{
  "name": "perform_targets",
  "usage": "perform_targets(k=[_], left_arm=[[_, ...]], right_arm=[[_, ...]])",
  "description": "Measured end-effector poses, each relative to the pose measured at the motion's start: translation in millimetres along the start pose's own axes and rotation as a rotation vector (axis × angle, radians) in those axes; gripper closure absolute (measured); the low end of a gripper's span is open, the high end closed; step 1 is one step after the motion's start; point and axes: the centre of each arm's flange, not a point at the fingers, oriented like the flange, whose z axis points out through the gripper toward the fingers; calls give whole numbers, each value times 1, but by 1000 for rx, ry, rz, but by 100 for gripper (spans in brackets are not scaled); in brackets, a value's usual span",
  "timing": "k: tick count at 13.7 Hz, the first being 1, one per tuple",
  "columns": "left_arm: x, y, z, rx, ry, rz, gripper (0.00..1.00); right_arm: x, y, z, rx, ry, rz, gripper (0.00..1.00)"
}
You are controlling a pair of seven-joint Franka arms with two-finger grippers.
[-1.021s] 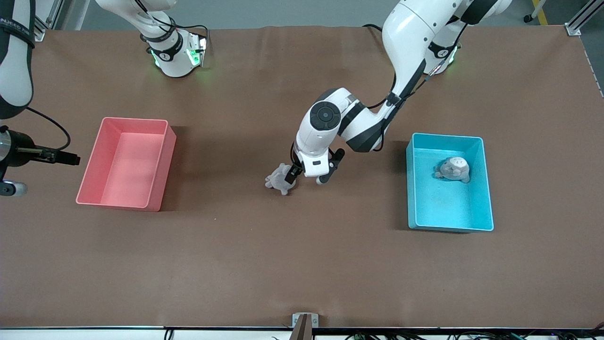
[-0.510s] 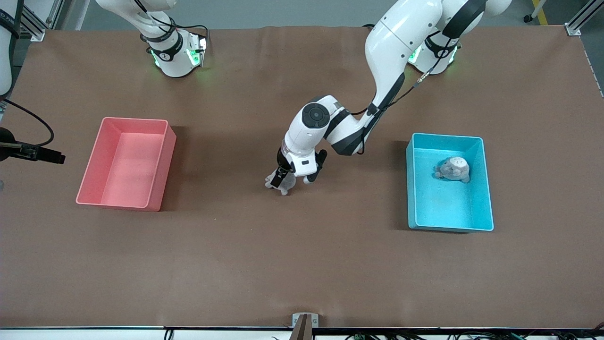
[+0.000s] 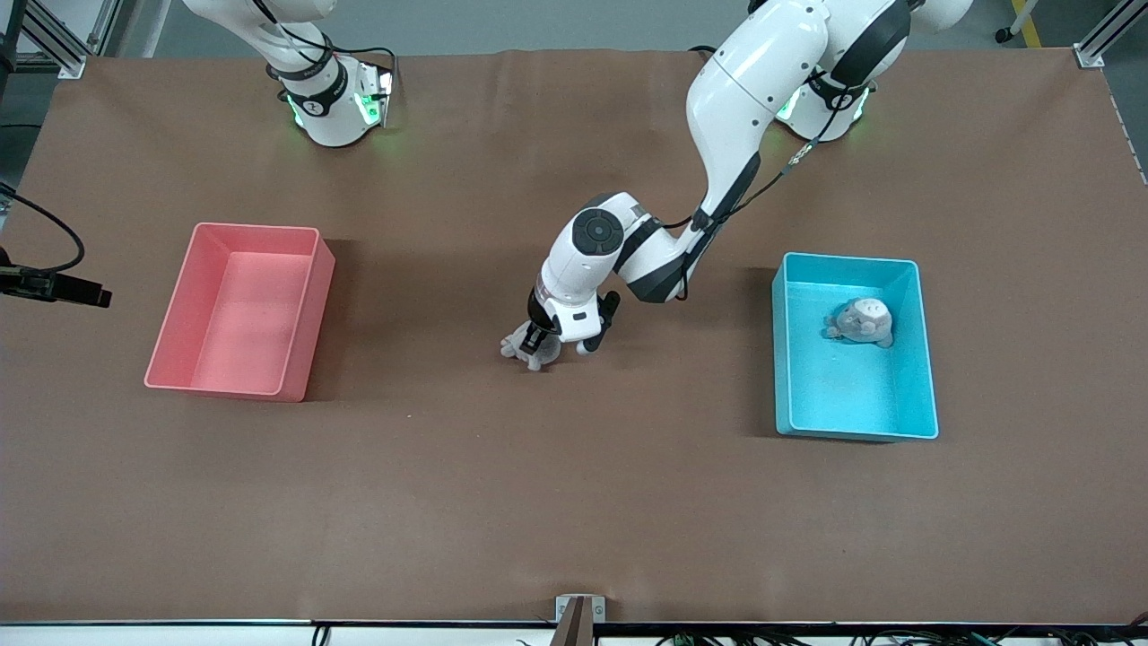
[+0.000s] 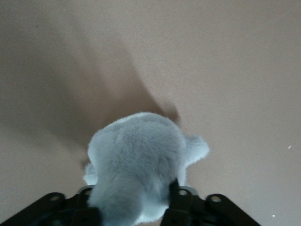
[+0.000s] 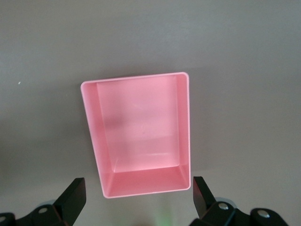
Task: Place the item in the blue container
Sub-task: 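Grasp the second plush with the left gripper while the right gripper retracts, then carry the second plush into the blue box and open the left gripper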
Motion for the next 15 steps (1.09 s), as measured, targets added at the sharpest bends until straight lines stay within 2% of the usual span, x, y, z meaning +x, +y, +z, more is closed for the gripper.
perform_targets(k=[3, 7, 9, 11, 15], left_arm=[[4, 5, -3, -9, 5, -4, 77], [10, 17, -22, 16, 39, -4, 77], [6, 33, -63, 18, 75, 24, 78], [11, 51, -127, 20, 135, 55, 86], [57, 70, -243, 71, 208, 180, 86]], right_arm=[[-5, -12, -4, -2, -22, -20, 0], [-17, -17, -20, 5, -8, -30, 0], [-25, -18, -26, 8, -7, -33, 0], [-38, -15, -30, 15, -4, -32, 0], [-71, -10, -53, 31, 32, -35, 0]])
